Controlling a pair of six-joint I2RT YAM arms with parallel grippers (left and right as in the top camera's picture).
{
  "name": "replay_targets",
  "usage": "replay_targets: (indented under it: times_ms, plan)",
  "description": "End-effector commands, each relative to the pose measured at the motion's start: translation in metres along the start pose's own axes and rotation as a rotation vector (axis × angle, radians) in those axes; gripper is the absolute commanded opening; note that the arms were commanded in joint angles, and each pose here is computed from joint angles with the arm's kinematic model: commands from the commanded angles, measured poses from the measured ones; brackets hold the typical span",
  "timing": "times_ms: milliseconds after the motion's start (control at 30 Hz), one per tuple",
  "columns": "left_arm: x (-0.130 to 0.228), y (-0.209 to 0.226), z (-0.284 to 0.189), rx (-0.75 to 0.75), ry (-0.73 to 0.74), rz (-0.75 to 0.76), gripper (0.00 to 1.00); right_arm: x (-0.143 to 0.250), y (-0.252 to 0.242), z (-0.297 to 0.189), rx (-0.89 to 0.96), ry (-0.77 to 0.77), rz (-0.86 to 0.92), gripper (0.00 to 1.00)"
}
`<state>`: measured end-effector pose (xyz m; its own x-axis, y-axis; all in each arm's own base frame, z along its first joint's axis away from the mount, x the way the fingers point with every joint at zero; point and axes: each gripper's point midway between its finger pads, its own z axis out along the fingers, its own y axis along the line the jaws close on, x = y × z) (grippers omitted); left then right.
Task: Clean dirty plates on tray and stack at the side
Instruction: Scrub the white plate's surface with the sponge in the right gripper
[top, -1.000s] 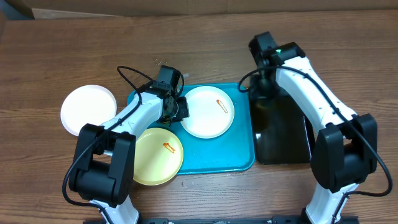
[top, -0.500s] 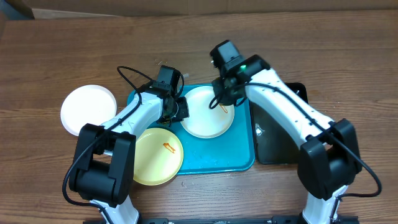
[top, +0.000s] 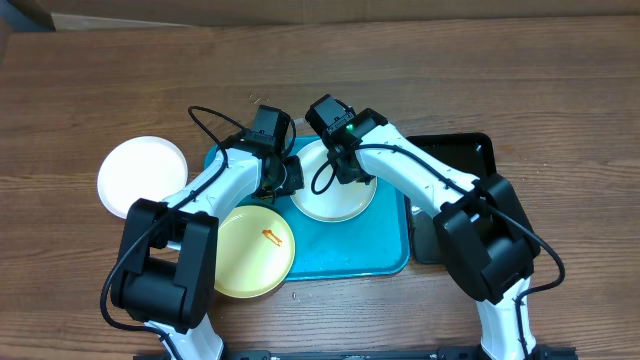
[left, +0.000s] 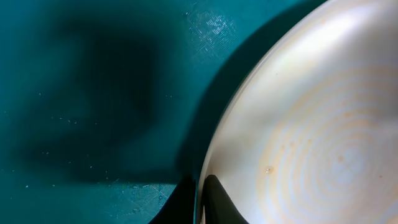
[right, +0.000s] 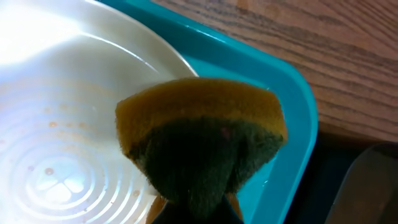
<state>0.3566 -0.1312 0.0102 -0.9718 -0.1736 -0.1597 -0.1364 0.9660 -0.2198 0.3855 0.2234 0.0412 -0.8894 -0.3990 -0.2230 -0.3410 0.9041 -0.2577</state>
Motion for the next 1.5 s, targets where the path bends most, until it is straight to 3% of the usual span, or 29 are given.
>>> replay_targets:
  times_ms: [0, 367, 567, 700, 900, 1200, 1467]
  plan:
    - [0.003, 0.0, 0.005, -0.008, 0.013, 0.006, 0.09, 0.001, 0.002, 0.011, 0.005, 0.016, 0.0, 0.04]
    - [0.004, 0.0, 0.005, -0.007, 0.018, 0.005, 0.09, 0.027, 0.019, 0.048, -0.029, 0.139, 0.002, 0.04]
    - [0.004, 0.0, 0.005, -0.006, 0.018, 0.005, 0.09, 0.042, 0.078, 0.033, -0.397, 0.211, -0.106, 0.04]
    - [0.004, 0.0, 0.005, -0.006, 0.018, 0.005, 0.09, 0.042, 0.093, 0.023, -0.506, 0.221, -0.1, 0.04]
    - [0.004, 0.0, 0.005, -0.006, 0.018, 0.005, 0.09, 0.007, 0.091, -0.009, -0.632, 0.157, -0.054, 0.04]
    - [0.005, 0.0, 0.005, -0.008, 0.02, 0.005, 0.1, -0.04, 0.009, -0.075, -0.629, 0.053, 0.062, 0.04]
    - [0.005, 0.0, 0.005, -0.008, 0.02, 0.005, 0.11, 0.005, -0.102, -0.069, -0.47, 0.216, 0.282, 0.04]
